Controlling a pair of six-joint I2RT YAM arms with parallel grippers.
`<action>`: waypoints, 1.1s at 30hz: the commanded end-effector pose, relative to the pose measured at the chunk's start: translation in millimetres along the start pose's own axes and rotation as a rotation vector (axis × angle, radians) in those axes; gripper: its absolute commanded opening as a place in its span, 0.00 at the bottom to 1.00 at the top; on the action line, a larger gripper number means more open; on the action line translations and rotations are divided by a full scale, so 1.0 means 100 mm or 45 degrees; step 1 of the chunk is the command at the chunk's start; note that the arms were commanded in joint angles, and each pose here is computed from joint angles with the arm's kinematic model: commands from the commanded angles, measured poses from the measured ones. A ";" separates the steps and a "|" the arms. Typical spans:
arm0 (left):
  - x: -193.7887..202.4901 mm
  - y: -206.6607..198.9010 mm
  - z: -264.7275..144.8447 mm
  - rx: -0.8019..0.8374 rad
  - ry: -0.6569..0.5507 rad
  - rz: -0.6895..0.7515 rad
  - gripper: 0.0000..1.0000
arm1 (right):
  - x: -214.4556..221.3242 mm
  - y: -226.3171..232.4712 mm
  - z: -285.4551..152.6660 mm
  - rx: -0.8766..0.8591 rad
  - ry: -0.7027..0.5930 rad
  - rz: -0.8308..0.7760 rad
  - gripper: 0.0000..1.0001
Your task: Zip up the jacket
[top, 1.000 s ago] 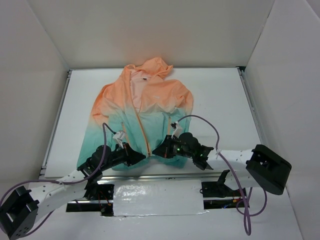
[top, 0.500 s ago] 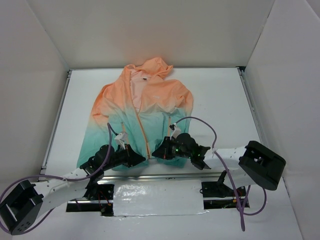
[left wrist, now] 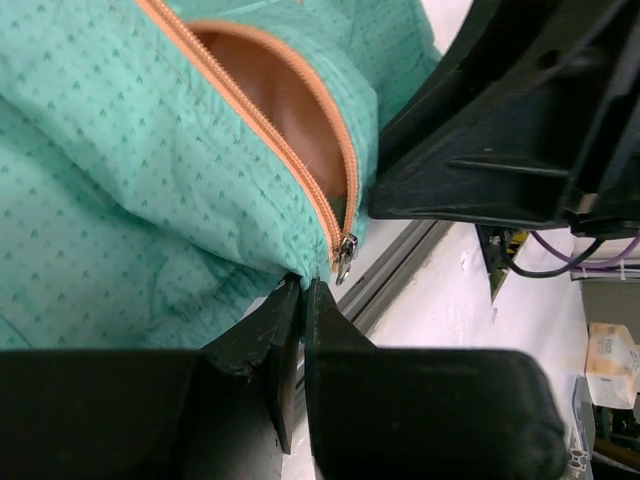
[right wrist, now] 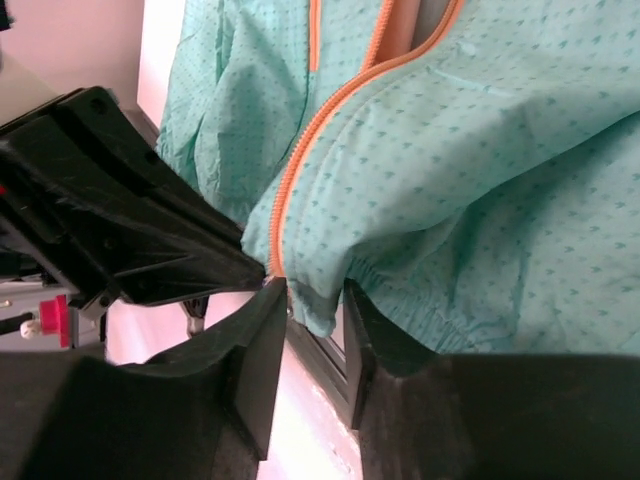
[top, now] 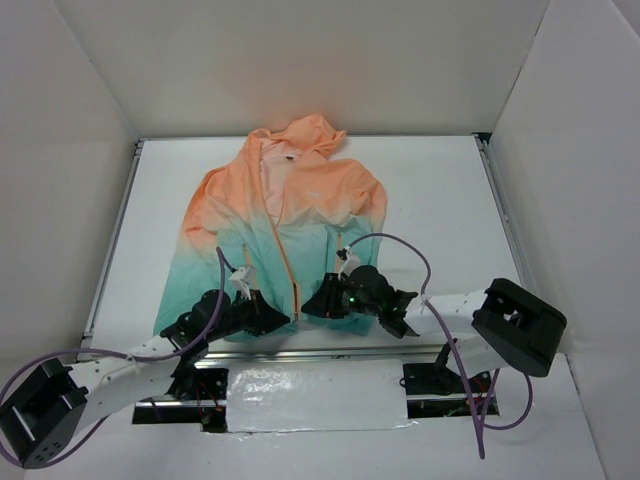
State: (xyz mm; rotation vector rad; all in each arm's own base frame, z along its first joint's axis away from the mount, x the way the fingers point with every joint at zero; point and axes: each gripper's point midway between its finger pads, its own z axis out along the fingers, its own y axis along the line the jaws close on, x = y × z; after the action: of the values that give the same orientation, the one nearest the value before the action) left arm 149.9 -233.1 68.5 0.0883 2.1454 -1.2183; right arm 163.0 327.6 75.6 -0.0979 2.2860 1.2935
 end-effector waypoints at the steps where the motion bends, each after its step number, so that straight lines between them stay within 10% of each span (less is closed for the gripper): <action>1: 0.20 0.20 -0.03 -0.058 0.040 -0.031 0.00 | -0.08 0.21 -0.04 -0.069 -0.030 -0.042 0.37; 8: 0.12 0.07 0.01 -0.003 0.043 -0.007 0.00 | -0.12 0.30 -0.25 -0.087 -0.082 -0.049 0.54; 33: 0.03 -0.18 0.05 0.116 0.028 -0.007 0.00 | 0.42 0.44 0.01 -0.064 -0.097 0.404 0.55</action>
State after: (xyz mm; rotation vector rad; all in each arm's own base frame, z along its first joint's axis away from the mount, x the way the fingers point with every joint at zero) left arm 145.9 -240.9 65.8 0.0963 2.1652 -1.2644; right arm 96.1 345.7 66.3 0.1720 2.3875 1.4183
